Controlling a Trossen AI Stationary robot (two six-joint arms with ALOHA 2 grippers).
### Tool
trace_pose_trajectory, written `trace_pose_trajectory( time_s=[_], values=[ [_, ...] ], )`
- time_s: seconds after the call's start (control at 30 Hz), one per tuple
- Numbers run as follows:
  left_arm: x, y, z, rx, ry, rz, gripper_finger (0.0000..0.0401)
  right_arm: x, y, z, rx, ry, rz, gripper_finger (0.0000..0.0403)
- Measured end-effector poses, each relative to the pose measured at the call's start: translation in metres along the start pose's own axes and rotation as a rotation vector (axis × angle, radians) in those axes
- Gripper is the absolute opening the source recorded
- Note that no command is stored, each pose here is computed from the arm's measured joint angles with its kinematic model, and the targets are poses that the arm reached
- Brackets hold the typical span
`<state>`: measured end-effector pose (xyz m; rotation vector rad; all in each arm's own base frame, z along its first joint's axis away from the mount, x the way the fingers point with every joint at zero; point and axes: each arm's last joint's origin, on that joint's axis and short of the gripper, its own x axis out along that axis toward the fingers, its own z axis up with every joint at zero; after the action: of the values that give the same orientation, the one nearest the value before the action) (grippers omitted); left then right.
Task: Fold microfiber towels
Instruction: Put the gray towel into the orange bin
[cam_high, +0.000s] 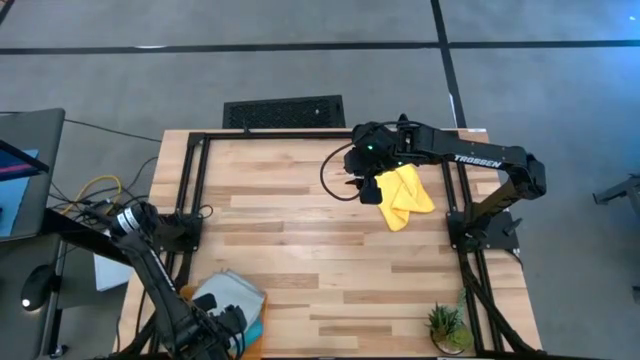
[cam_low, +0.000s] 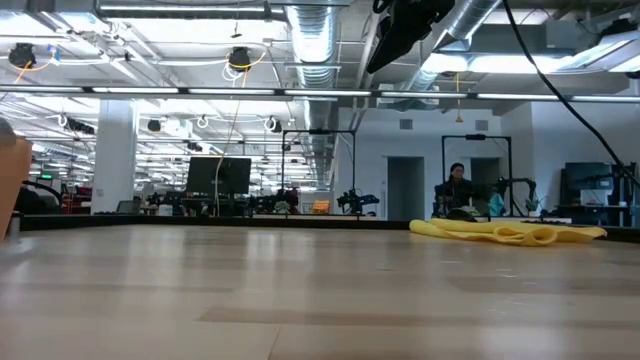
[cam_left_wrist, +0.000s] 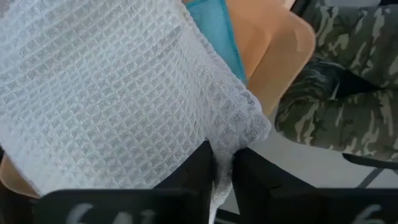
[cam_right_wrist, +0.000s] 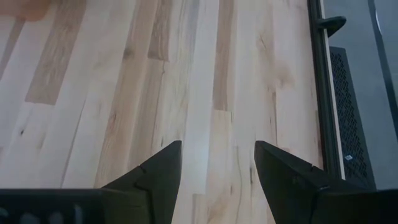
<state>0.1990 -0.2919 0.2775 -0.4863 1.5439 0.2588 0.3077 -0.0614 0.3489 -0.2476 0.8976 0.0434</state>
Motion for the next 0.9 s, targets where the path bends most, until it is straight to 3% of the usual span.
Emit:
trace_pose_trajectory(
  time_s=[0.47, 0.7, 0.9],
  values=[
    [0.005, 0.002, -0.001, -0.013, 0.047, 0.012, 0.013, 0.0, 0.0, 0.0, 0.0, 0.001, -0.002, 0.0226],
    [0.003, 0.001, -0.005, -0.039, 0.129, 0.001, 0.0144, 0.0, 0.0, 0.0, 0.001, 0.001, -0.002, 0.0226],
    [0.001, 0.015, -0.005, -0.021, -0.1, 0.169, 0.0142, 0.0, 0.0, 0.0, 0.002, 0.0, -0.002, 0.0226]
  ],
)
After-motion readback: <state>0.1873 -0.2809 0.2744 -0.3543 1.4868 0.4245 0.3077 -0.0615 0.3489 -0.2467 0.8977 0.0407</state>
